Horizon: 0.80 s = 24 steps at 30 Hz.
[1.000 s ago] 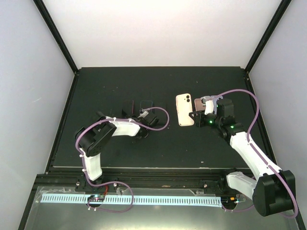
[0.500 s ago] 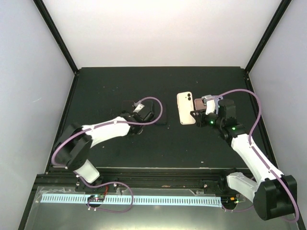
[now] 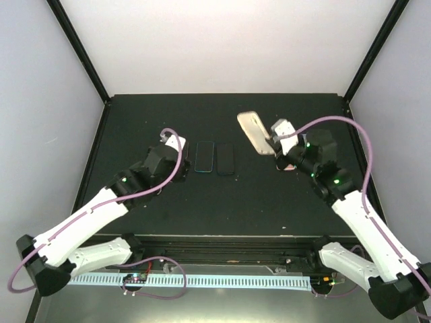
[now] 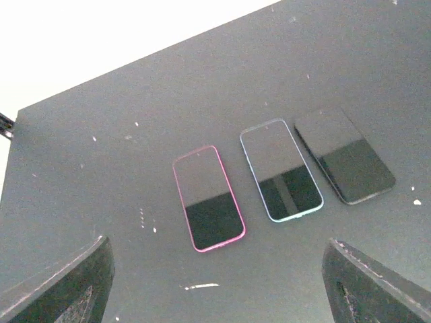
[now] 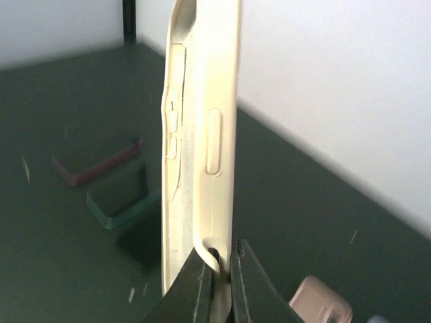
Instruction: Take the phone out of the phone case
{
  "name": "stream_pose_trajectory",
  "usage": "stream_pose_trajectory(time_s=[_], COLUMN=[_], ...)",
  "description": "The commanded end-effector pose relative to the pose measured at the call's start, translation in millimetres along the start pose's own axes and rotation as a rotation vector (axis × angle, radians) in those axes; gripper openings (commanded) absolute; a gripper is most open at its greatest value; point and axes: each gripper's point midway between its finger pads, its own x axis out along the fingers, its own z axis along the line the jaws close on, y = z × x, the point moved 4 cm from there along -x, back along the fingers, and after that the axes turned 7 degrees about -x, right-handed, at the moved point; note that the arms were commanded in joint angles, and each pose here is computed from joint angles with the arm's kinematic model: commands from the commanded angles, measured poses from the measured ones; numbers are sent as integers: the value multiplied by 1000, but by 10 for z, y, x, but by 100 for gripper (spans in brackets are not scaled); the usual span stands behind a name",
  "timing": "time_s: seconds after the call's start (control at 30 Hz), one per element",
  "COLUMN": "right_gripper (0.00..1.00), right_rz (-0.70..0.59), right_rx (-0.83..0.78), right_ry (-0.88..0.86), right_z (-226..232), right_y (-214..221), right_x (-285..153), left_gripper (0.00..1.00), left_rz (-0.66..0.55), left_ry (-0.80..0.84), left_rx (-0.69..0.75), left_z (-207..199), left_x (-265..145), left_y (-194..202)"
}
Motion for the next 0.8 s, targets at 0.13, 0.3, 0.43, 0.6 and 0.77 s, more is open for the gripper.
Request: stream_pose_trajectory(time_s=[0.13,0.3,0.43,0.6,0.77], right_gripper=[1,1,1,1,1], right_rz=[231,313,314,473,574], right_rx=[-94,88,188,426,757], right_ry=[272,182,76,-68,-299], right_z=[-660,-647,-541,-493,-466], right_y=[211,456,440,727,1065], right_x=[553,866,964,1163,1351], left_gripper=[86,87,87,86,86], left_rz=[-31,-23,-48,-57,-79], left_ry=[-96,-96,-92,-77,-61], left_rx=[106,96,72,48,40], left_z=[207,237,280,307,308], left_x=[80,123,91,45,12], left_y=[148,216,193,205,193])
